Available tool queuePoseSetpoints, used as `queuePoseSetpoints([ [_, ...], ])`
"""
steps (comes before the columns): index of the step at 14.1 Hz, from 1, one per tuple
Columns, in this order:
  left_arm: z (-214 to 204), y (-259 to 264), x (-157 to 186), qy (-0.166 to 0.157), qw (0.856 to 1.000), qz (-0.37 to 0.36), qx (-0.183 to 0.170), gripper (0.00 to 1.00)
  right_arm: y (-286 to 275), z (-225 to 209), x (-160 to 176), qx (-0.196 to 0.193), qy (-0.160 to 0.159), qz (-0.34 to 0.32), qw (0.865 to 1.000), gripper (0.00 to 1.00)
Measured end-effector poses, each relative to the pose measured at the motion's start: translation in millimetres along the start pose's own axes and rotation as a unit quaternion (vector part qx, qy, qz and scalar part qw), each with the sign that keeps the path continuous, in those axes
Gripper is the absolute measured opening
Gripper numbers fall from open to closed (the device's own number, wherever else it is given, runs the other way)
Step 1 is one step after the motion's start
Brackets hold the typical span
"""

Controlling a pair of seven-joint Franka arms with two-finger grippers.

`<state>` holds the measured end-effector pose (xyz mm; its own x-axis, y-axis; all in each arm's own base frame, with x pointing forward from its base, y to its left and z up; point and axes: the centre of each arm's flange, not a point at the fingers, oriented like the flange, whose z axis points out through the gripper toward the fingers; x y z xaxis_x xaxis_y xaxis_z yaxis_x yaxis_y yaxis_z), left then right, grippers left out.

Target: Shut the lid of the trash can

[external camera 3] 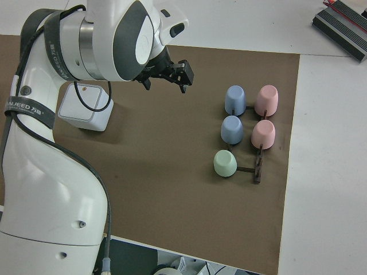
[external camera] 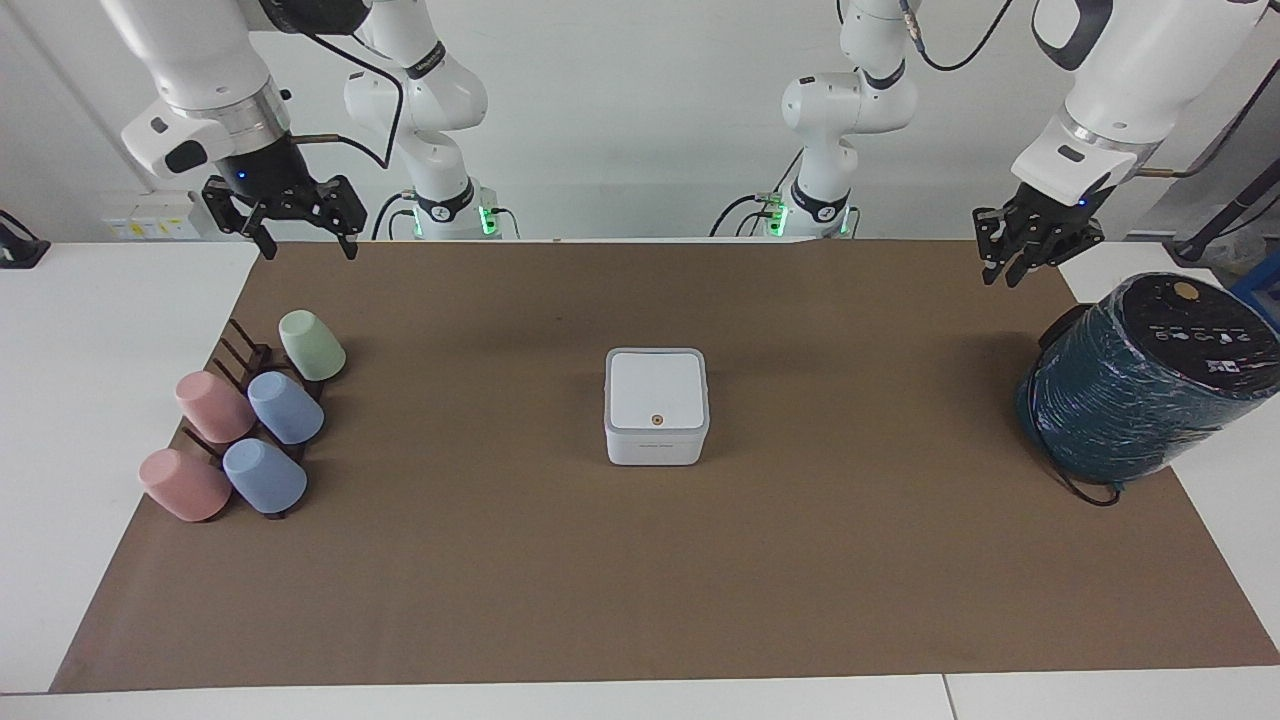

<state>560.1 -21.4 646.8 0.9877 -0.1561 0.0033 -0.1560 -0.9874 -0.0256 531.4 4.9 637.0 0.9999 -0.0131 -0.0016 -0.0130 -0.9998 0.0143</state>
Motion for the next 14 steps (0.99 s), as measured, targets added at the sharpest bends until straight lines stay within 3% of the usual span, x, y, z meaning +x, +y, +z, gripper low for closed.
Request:
queuePoseSetpoints([
  [14,-1.0,12.3,1.7,0.006,0.998,0.05,-0.023,1.0,0.0,0.0,0.0,0.0,0.0,0.0,1.0,1.0],
])
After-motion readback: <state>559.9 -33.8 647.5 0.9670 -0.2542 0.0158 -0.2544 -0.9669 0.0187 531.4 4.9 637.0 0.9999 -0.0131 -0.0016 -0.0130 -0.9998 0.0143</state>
